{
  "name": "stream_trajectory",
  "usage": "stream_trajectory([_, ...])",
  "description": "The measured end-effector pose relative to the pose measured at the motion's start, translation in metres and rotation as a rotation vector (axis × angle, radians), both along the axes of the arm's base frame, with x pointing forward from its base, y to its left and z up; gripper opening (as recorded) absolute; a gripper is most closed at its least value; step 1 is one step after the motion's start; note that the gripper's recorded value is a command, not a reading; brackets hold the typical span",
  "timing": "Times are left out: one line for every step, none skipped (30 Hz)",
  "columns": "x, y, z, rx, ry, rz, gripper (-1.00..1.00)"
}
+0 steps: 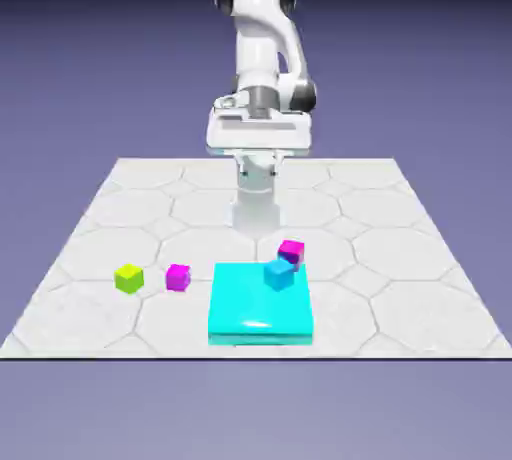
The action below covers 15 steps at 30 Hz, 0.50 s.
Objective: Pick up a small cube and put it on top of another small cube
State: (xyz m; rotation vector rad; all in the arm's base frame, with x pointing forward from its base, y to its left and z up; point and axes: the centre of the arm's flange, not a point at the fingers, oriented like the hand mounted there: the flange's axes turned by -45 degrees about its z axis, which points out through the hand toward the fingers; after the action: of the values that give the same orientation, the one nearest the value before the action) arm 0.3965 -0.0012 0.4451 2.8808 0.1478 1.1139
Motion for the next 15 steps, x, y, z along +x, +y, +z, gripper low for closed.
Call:
stream_trajectory([0.005, -0.005, -0.011, -0.042, 0.049, 0.021, 0.00])
stream_trajectory([0.010, -0.011, -0.023, -0.083, 0.099, 0.043, 0.00])
stream_trajectory([0.015, -0.018, -0.034, -0.124, 0.150, 0.064, 0.00])
stream_trajectory([0.019, -0.024, -0.046, -0.163, 0.202, 0.087, 0.00])
stream_trajectory([0.022, -0.032, -0.059, -0.201, 0.254, 0.109, 0.00])
stream_trajectory([0.024, -0.039, -0.071, -0.238, 0.307, 0.132, 0.00])
stream_trajectory([0.026, -0.047, -0.083, -0.274, 0.360, 0.156, 0.00])
stream_trajectory([0.028, -0.056, -0.096, -0.309, 0.415, 0.180, 0.00])
stream_trajectory([0.029, -0.064, -0.108, -0.343, 0.469, 0.205, 0.00])
stream_trajectory([0.029, -0.073, -0.121, -0.376, 0.524, 0.230, 0.00])
stream_trajectory([0.028, -0.083, -0.134, -0.407, 0.580, 0.255, 0.00])
stream_trajectory([0.027, -0.092, -0.146, -0.438, 0.636, 0.282, 0.00])
stream_trajectory([0.025, -0.103, -0.159, -0.467, 0.693, 0.308, 0.00])
stream_trajectory([0.022, -0.117, -0.171, -0.491, 0.752, 0.326, 0.00])
stream_trajectory([0.020, -0.124, -0.183, -0.522, 0.808, 0.362, 0.00])
